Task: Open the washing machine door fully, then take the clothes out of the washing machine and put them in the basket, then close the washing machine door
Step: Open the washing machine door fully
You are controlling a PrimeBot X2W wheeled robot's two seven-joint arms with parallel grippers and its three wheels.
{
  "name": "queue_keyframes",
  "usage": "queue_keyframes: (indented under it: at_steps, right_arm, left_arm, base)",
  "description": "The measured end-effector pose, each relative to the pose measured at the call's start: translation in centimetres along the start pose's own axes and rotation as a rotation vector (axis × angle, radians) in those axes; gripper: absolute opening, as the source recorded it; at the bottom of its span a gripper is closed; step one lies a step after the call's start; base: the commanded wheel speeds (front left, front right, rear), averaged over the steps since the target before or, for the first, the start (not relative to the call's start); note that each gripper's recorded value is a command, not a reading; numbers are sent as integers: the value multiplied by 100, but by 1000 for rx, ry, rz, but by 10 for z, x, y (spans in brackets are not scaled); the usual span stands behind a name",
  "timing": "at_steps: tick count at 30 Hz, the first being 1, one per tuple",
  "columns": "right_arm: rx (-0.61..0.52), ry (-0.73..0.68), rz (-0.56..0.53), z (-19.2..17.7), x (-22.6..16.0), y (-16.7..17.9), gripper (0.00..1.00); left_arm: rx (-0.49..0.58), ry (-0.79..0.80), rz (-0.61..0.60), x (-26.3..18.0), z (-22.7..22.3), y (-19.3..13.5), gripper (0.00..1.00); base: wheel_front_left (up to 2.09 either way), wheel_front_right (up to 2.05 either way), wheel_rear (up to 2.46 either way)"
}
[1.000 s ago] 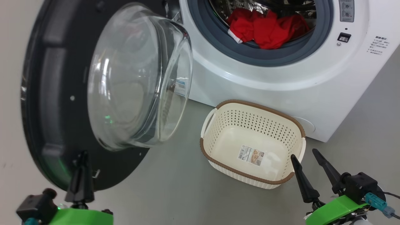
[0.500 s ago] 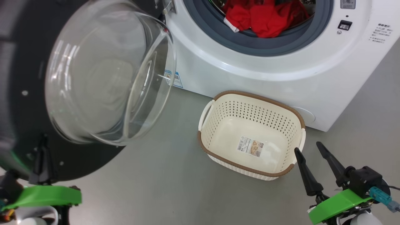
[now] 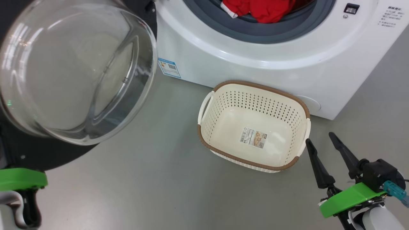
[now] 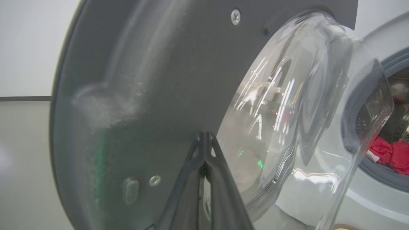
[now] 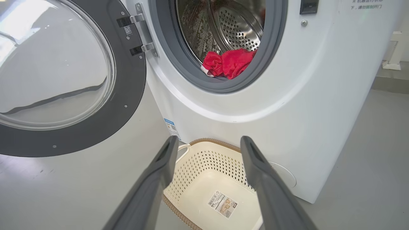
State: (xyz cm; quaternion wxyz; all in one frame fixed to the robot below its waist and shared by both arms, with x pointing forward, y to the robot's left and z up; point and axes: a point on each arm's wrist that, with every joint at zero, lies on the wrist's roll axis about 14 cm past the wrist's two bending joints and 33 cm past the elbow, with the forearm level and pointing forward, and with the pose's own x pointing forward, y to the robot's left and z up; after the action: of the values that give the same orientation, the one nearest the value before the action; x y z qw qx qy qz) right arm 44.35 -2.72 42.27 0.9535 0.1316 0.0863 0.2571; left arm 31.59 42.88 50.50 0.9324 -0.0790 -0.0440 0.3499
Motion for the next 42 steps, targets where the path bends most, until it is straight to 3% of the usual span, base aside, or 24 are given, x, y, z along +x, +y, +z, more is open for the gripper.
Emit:
queue_keyframes:
  at_steps: [20, 36, 38, 40, 41, 42]
  right_arm:
    - [-7, -16, -22, 6, -3, -8, 100]
    - [-22, -48, -35, 22, -19, -2, 100]
    - [-22, -55, -45, 24, -22, -3, 100]
    - [-23, -61, -55, 26, -26, -5, 100]
    - [-25, -65, -61, 28, -28, -6, 100]
    - [-25, -68, -68, 29, -31, -7, 100]
  left_arm:
    - [-3, 15, 26, 16, 1, 10, 0]
    - [20, 45, -92, -19, -11, -10, 0]
    - [25, 57, -118, -27, -16, -16, 21]
    - [17, 64, -145, -35, -21, -24, 34]
    - [13, 66, -161, -39, -22, -29, 47]
    - [11, 69, -181, -42, -23, -35, 67]
  base:
    - [0, 0, 0]
    - [0, 0, 0]
    - [0, 0, 0]
    - [0, 0, 0]
    - [0, 0, 0]
    - [0, 0, 0]
